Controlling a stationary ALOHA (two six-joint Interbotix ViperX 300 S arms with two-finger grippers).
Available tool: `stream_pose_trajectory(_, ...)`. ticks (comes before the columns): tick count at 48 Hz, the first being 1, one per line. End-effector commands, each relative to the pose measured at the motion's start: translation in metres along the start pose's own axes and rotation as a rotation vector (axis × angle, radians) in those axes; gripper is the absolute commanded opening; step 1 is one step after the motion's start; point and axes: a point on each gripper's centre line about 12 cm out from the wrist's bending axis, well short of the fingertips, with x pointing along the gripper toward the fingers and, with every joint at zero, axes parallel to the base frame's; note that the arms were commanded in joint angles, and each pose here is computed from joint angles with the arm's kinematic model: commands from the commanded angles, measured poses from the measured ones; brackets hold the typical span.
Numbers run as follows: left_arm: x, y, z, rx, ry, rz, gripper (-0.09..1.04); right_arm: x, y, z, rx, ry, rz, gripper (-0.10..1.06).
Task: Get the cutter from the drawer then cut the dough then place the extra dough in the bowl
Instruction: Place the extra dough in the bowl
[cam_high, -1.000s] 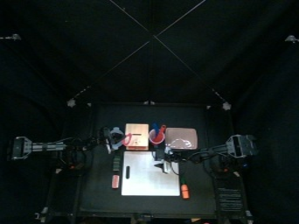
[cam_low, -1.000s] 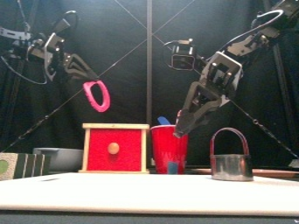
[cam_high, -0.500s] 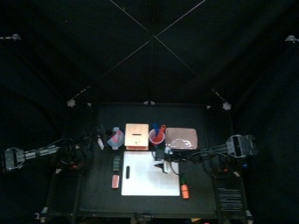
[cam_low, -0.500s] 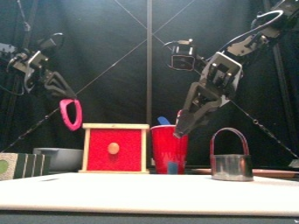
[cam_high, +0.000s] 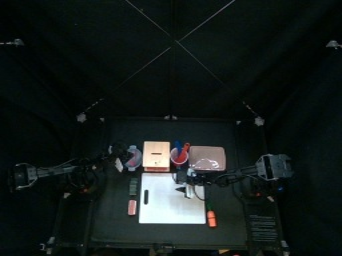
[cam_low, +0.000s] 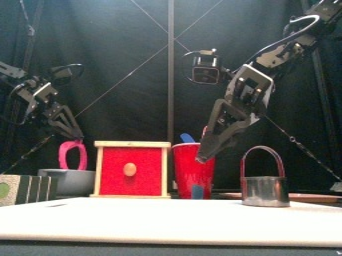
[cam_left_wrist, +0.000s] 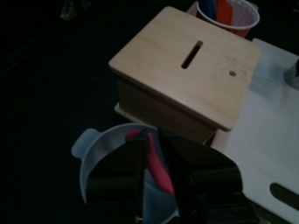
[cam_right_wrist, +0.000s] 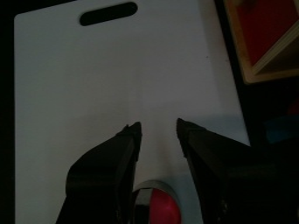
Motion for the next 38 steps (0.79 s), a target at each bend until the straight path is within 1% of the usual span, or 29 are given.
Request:
stream_pose_trajectory(1, 0.001, 0.001, 0.009, -0.011, -0.041, 0.015, 0.7, -0.005, 0.003, 0.016, -0.005, -0.047, 0.008, 0.77)
stream_pose_trajectory(8, 0.001, 0.003, 0.008, -0.034, -0.045, 0.025, 0.78, -0.004, 0.003, 0.015, -0.004, -0.044, 0.009, 0.77)
stream_pose_trajectory(17, 0.001, 0.003, 0.008, -0.086, -0.044, 0.029, 0.79, -0.004, 0.004, 0.018, -0.007, -0.05, 0.01, 0.77)
stream_pose_trajectory(19, 0.001, 0.002, 0.009, -0.097, -0.047, 0.027, 0.79, -0.004, 0.004, 0.019, -0.015, -0.054, 0.01, 0.77)
stream_pose_trajectory(20, 0.001, 0.002, 0.009, -0.103, -0.048, 0.028, 0.79, -0.004, 0.004, 0.019, -0.029, -0.053, 0.01, 0.77)
stream_pose_trajectory(23, 0.001, -0.001, 0.009, -0.111, -0.056, 0.018, 0.79, -0.004, 0.005, 0.021, -0.047, -0.059, 0.01, 0.77)
stream_pose_trajectory(27, 0.0, -0.009, 0.011, -0.104, -0.07, -0.009, 0.78, -0.006, 0.006, 0.024, -0.085, -0.069, 0.011, 0.77)
stream_pose_trajectory(29, -0.001, -0.016, 0.012, -0.087, -0.084, -0.034, 0.78, -0.008, 0.006, 0.027, -0.097, -0.083, 0.012, 0.77)
stream_pose_trajectory(31, -0.001, -0.022, 0.013, -0.074, -0.095, -0.053, 0.78, -0.01, 0.006, 0.031, -0.104, -0.102, 0.011, 0.77)
stream_pose_trajectory(38, -0.007, -0.046, 0.02, 0.006, -0.172, -0.137, 0.76, -0.02, 0.006, 0.046, -0.101, -0.182, 0.011, 0.77)
